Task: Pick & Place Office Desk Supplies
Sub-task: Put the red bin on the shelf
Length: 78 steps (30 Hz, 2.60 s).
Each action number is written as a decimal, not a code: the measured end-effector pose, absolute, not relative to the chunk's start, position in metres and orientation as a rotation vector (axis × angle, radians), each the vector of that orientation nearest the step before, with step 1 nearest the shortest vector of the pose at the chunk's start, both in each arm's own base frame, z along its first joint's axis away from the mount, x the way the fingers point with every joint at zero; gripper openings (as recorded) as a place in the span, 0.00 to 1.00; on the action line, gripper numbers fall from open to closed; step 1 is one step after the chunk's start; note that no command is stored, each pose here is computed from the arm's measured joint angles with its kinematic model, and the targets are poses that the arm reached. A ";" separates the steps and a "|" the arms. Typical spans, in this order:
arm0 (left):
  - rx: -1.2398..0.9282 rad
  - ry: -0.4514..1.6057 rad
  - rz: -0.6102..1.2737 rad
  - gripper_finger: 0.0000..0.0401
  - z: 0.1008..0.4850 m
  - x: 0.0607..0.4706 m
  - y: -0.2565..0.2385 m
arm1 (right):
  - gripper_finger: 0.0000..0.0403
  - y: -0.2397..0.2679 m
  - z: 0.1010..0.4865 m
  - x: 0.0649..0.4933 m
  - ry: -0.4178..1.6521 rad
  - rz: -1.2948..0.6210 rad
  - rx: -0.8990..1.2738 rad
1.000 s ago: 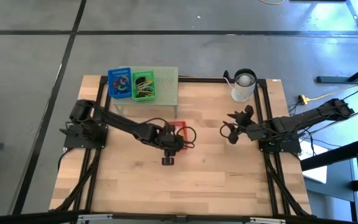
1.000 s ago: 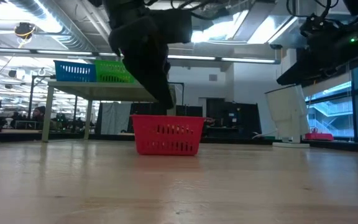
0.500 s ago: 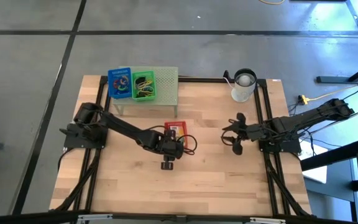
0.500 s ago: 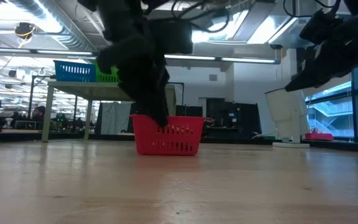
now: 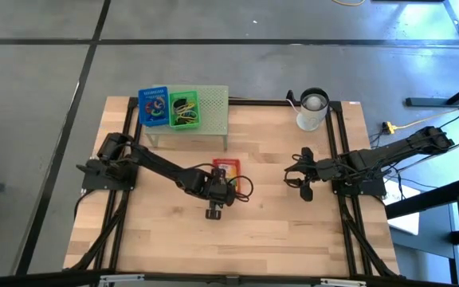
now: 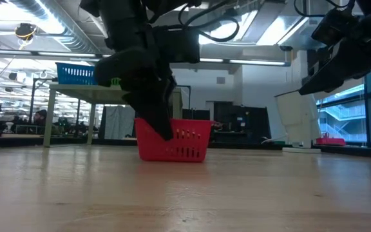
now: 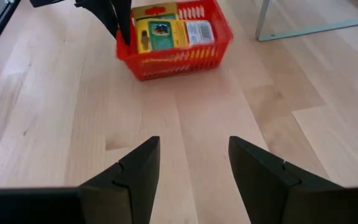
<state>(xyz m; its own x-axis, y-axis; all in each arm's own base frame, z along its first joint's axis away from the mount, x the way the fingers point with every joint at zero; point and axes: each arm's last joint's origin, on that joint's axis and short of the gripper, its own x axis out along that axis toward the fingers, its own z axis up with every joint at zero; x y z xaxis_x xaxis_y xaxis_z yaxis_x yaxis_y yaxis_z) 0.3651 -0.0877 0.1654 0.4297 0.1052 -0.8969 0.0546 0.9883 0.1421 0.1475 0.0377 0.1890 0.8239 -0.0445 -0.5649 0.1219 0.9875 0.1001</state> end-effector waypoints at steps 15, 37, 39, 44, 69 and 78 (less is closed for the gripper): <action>0.199 1.110 -0.019 0.01 0.192 0.367 -0.108 | 0.48 0.038 0.189 0.147 0.597 -0.089 0.133; 0.381 1.040 0.050 0.01 0.294 0.367 -0.135 | 0.48 0.038 0.189 0.148 0.595 -0.092 0.132; 0.379 1.051 0.084 0.01 0.307 0.368 -0.127 | 0.48 0.038 0.189 0.147 0.596 -0.092 0.133; 0.497 1.083 0.133 0.01 0.329 0.366 -0.101 | 0.48 0.038 0.189 0.148 0.595 -0.092 0.133; 0.406 1.157 0.229 0.01 0.364 0.342 0.050 | 0.48 0.038 0.189 0.148 0.596 -0.091 0.133; 0.449 1.114 0.217 0.01 0.345 0.328 0.066 | 0.48 0.038 0.189 0.148 0.596 -0.089 0.134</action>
